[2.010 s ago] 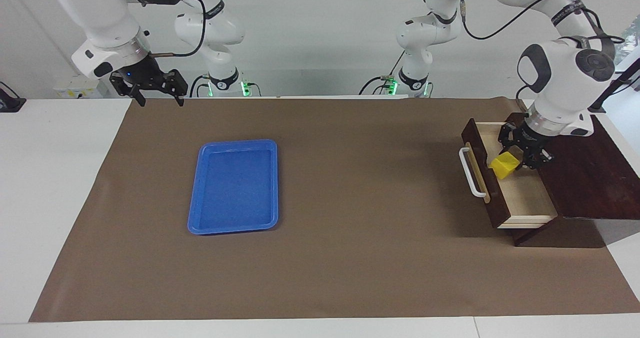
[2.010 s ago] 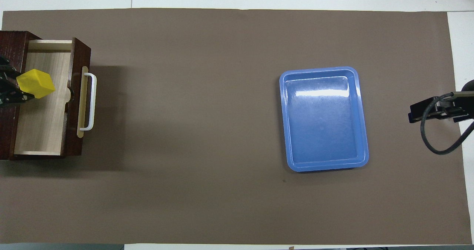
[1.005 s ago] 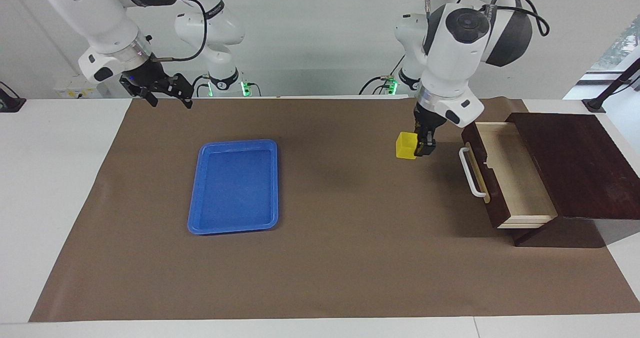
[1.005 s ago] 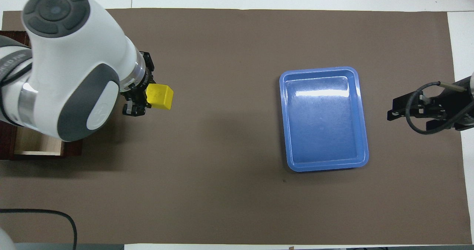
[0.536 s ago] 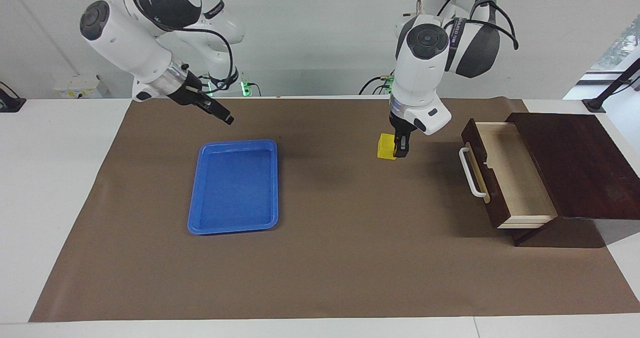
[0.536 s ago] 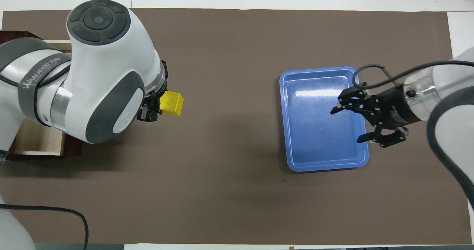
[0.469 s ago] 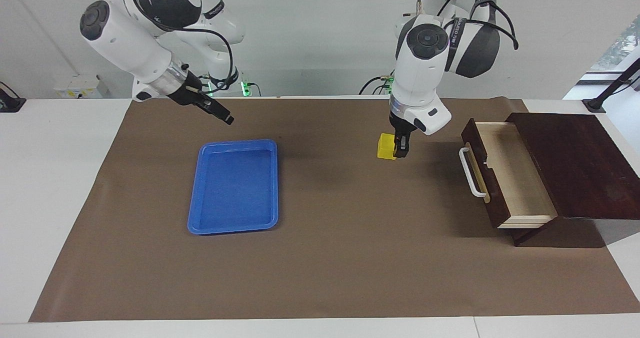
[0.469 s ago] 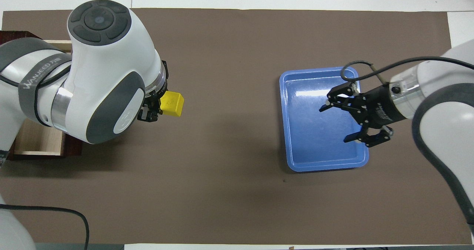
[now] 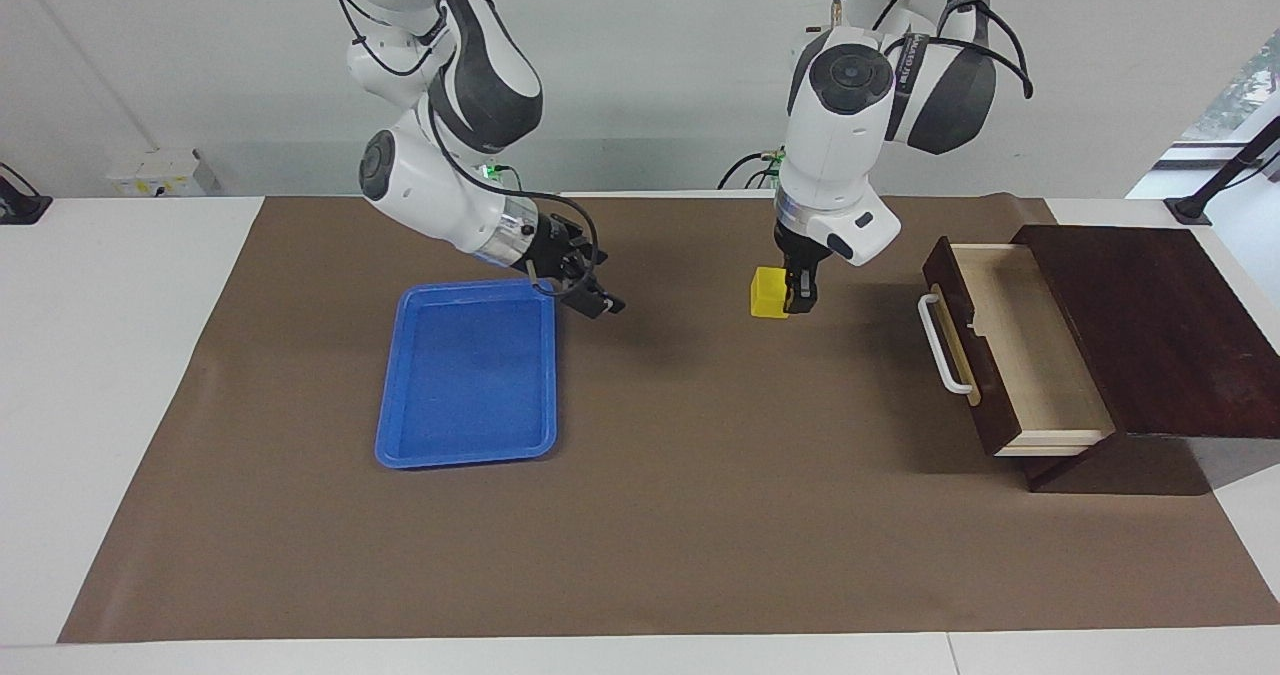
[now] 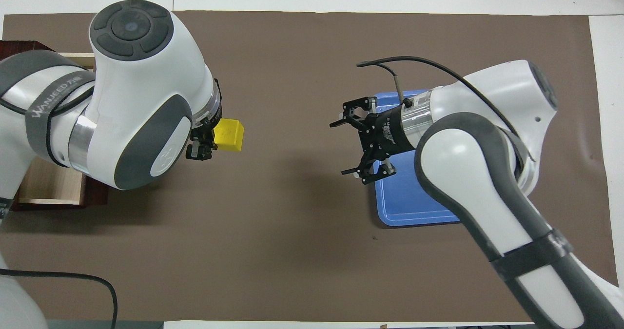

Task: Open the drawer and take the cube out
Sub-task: 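Grasp the yellow cube with the right gripper from the left gripper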

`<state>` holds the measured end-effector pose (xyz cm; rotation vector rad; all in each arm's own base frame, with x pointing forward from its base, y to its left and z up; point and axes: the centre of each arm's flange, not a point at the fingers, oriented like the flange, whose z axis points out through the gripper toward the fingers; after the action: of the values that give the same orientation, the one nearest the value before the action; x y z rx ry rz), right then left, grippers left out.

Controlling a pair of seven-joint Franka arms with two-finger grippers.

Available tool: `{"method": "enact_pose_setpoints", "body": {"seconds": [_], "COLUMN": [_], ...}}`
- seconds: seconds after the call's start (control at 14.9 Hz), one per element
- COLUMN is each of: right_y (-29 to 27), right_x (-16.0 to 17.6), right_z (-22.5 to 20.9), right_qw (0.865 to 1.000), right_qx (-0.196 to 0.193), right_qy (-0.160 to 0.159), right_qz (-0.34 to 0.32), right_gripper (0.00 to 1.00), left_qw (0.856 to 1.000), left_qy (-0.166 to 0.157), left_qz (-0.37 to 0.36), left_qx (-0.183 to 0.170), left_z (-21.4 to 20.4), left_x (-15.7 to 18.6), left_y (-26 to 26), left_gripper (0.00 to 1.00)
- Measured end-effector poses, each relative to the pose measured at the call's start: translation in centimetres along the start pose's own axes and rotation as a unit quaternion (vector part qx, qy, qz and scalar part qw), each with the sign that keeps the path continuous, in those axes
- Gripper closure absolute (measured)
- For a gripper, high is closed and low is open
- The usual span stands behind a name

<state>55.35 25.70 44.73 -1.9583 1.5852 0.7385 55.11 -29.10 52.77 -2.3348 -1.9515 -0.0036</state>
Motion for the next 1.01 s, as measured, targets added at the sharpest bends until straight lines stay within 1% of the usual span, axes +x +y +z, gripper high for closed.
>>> {"method": "enact_pose_setpoints", "body": {"seconds": [0.27,0.54,0.6,0.8,1.01], "right_y": [-0.5,-3.4,-4.2,-5.6,-5.9], "right_x": [-1.9,-3.7,-4.3,-6.0,-7.2], "right_z": [5.0,9.1,9.8,10.8,10.5], "right_qw": [0.998,0.993,0.992,0.989,0.990], "right_qx": [0.026,0.039,0.048,0.059,0.062], "right_qy": [-0.030,-0.035,-0.038,-0.047,-0.053], "right_qz": [0.054,0.102,0.111,0.125,0.119], "right_gripper": [0.00,0.00,0.00,0.00,0.00], "left_qw": [1.000,0.999,0.999,0.997,0.996], "left_qy": [-0.001,-0.013,-0.015,-0.021,-0.022], "left_qz": [-0.010,-0.031,-0.039,-0.070,-0.084], "left_qx": [-0.002,0.001,-0.002,-0.016,-0.017], "left_z": [0.0,0.0,-0.1,-0.3,0.0], "left_x": [0.0,0.2,0.3,0.6,0.7], "left_y": [0.1,0.2,0.3,0.7,1.0], "left_gripper": [0.46,0.46,0.46,0.46,0.46]}}
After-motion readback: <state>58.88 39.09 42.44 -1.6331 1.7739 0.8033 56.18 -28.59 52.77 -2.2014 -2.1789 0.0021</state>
